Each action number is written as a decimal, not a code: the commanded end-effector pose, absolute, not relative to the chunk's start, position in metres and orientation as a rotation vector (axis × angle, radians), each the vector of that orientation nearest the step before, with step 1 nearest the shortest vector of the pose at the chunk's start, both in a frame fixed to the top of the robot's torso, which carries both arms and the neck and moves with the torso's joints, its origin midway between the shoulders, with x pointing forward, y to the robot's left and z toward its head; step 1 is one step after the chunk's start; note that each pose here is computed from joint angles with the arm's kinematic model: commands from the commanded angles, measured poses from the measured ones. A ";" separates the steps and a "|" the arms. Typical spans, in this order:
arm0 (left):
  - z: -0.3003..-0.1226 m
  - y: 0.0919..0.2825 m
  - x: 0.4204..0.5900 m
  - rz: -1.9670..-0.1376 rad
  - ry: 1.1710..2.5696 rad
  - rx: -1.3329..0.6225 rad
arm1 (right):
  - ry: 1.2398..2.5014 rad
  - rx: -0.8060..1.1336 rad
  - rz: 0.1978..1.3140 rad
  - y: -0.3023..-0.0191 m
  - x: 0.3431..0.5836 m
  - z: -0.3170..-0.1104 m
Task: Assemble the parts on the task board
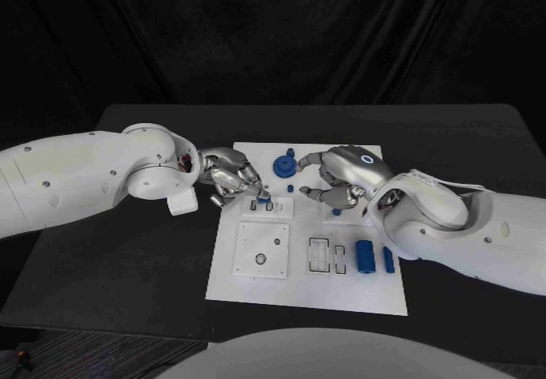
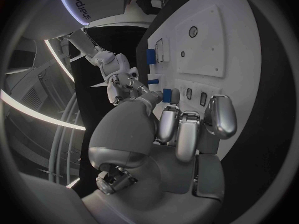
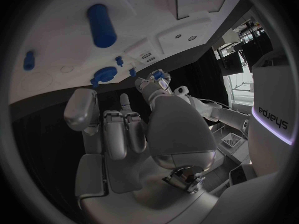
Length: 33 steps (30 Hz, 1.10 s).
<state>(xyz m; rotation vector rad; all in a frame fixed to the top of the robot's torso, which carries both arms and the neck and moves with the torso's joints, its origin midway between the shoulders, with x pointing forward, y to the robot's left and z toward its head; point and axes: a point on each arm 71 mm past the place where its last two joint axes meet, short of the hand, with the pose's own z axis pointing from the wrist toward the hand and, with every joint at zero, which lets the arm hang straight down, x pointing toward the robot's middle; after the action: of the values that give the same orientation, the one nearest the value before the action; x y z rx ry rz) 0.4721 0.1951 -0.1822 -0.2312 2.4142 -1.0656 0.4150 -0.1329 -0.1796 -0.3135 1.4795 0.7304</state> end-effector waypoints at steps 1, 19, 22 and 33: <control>-0.186 0.197 0.471 -0.970 2.460 -0.268 | 1.429 -0.314 0.716 -0.141 0.415 -0.167; -0.155 0.175 0.494 -0.516 2.593 -0.068 | 1.379 -0.312 0.604 -0.184 0.413 -0.119; -0.153 0.167 0.498 -0.475 2.614 -0.034 | 1.383 -0.313 0.600 -0.185 0.412 -0.119; -0.152 0.142 0.506 -0.398 2.659 0.054 | 1.415 -0.307 0.589 -0.187 0.414 -0.120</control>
<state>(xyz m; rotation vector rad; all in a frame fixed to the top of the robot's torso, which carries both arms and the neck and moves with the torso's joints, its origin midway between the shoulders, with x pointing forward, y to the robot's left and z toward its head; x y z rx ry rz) 0.5071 0.1426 -0.1522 0.0131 2.6237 -0.4470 0.4130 -0.1858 -0.1194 -0.3166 1.3911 0.6100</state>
